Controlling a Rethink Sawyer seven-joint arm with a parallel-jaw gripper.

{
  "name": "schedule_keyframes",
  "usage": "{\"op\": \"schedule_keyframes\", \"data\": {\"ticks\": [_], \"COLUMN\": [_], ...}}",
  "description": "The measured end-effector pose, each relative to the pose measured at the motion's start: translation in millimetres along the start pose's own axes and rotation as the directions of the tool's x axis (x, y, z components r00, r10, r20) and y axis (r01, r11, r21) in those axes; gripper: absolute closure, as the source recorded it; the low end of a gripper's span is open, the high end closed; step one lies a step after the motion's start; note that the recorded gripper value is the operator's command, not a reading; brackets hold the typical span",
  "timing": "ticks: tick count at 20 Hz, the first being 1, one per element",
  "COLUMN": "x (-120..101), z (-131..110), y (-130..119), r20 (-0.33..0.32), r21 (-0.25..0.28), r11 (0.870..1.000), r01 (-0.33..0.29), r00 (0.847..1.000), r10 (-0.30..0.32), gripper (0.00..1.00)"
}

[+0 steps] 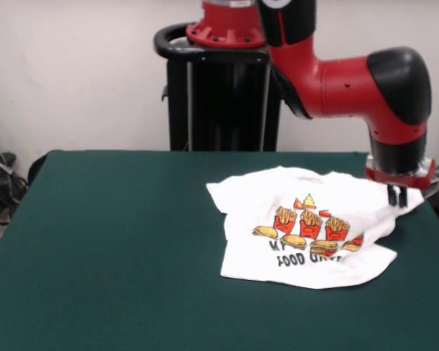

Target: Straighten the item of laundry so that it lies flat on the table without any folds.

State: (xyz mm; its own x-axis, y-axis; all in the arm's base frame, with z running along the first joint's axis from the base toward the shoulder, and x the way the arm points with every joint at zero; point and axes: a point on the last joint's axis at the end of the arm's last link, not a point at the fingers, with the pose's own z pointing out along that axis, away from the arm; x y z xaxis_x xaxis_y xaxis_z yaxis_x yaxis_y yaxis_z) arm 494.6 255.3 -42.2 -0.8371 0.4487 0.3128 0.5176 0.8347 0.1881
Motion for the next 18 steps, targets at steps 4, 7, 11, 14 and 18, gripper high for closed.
{"op": "schedule_keyframes", "data": {"ticks": [4,7,11,14,18], "x": [3,1,-12,-32,-61], "z": [-2,-5,-15,-28,-45], "y": [-10,-21,-34,-41,-48], "r20": [0.028,0.057,0.096,0.139,0.195], "r21": [0.066,0.129,0.2,0.232,0.245], "r11": [0.998,0.991,0.98,0.973,0.969], "r01": [0.018,0.028,0.026,0.012,-0.014], "r00": [0.999,0.998,0.994,0.989,0.98], "r10": [-0.02,-0.035,-0.046,-0.045,-0.035], "gripper": [1.0,1.0,1.0,1.0,1.0]}}
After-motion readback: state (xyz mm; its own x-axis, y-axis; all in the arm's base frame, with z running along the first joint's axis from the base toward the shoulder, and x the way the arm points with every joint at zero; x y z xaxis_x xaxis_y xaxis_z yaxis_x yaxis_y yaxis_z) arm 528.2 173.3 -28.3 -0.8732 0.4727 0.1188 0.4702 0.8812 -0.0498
